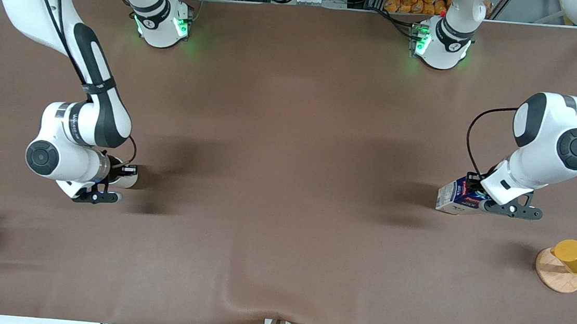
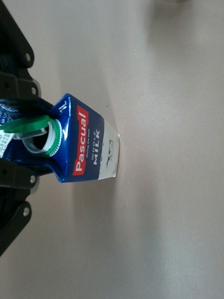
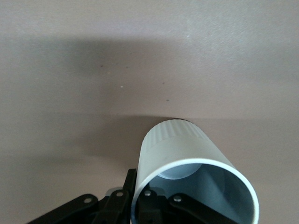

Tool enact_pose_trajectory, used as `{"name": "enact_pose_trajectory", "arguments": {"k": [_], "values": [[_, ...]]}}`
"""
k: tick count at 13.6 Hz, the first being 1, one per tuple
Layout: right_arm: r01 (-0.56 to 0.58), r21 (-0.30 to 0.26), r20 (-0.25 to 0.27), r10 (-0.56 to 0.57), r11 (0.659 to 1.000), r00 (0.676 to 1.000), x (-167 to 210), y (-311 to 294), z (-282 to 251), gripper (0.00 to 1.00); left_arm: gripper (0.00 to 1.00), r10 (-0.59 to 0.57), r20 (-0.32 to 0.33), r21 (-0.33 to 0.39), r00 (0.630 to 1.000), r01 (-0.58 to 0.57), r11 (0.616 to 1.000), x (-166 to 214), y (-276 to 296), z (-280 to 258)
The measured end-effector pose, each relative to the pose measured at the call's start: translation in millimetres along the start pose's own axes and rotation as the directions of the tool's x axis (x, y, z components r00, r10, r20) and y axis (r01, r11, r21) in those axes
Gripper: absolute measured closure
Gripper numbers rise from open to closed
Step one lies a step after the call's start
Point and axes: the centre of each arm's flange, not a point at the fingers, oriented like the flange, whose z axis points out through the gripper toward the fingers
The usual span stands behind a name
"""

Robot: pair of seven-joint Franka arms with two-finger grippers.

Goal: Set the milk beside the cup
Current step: 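Lift the milk with the left gripper while the right gripper carries the mug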

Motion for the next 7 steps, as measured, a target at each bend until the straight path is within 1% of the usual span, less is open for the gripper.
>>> {"name": "enact_pose_trajectory", "arguments": {"k": [2,3,5,7], "values": [[-0.033,0.01,0.019,0.033,0.999,0.999,2.1,-18.3,-14.3,0.95,0.57,0.006,-0.012,0.0,1.0,-0.006,1.0,2.7,3.5,-5.9],[-0.04,0.01,0.021,0.04,0.999,0.999,3.3,-35.2,-25.0,0.95,0.57,0.01,-0.016,0.001,1.0,-0.01,1.0,4.7,6.4,-11.0],[-0.042,0.001,-0.001,0.042,0.999,0.999,2.1,-85.7,-47.1,0.95,0.56,0.018,-0.01,0.002,1.0,-0.018,1.0,8.2,11.7,-25.8],[-0.059,-0.009,-0.037,0.059,0.998,0.998,-4.1,-150.4,-62.6,0.95,0.56,0.031,-0.01,0.001,0.999,-0.031,1.0,11.3,21.1,-41.4]]}}
